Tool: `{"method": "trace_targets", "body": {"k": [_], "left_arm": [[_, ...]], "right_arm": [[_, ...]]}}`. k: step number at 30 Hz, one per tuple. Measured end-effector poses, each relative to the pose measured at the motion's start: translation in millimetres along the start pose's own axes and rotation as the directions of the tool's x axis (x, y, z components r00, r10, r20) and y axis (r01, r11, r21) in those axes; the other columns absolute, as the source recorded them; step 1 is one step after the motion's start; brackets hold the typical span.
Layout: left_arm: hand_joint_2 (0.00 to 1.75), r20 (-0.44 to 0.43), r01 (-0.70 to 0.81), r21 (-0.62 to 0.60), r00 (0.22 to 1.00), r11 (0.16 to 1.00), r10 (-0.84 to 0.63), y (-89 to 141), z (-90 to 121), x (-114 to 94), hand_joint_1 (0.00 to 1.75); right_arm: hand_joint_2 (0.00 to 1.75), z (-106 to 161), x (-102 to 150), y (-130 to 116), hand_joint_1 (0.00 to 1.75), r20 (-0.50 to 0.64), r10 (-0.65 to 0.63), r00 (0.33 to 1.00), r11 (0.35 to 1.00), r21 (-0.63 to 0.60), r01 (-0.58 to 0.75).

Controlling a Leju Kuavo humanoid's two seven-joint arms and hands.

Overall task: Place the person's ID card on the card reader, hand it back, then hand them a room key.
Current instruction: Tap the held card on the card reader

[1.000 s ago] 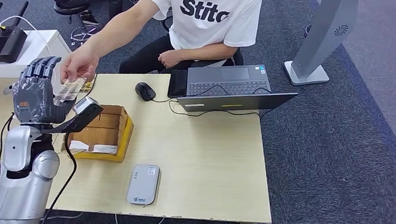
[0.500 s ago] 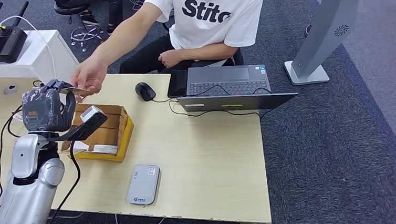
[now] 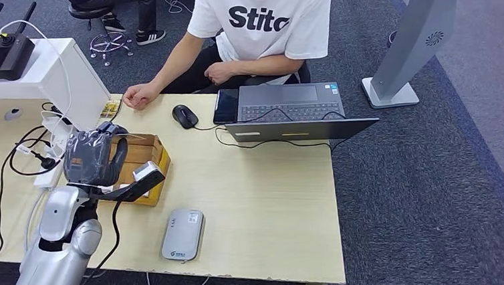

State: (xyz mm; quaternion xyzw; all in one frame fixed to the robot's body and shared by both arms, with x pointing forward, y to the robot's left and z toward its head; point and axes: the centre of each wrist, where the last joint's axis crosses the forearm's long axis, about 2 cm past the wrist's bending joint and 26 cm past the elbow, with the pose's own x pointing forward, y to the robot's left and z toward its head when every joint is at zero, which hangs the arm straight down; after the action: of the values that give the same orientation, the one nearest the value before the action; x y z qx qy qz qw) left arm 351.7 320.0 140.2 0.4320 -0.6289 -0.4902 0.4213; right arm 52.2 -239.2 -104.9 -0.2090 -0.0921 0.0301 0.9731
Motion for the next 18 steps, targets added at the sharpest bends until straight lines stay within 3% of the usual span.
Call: {"method": "trace_targets", "body": {"k": [8, 18], "left_arm": [[1.75, 0.049, -0.048, -0.108, 0.997, 0.993, 0.054, -20.9, 16.0, 29.7, 1.75], [1.75, 0.051, -0.085, -0.24, 0.994, 0.967, 0.101, -46.6, 41.5, 48.9, 1.75]], "right_arm": [[1.75, 1.7, -0.2, 2.8, 0.0, -0.007, -0.015, 1.0, 1.0, 0.003, 0.015], [1.75, 3.2, -0.8, 5.2, 0.0, -0.02, -0.032, 0.999, 0.999, -0.003, 0.032]]}}
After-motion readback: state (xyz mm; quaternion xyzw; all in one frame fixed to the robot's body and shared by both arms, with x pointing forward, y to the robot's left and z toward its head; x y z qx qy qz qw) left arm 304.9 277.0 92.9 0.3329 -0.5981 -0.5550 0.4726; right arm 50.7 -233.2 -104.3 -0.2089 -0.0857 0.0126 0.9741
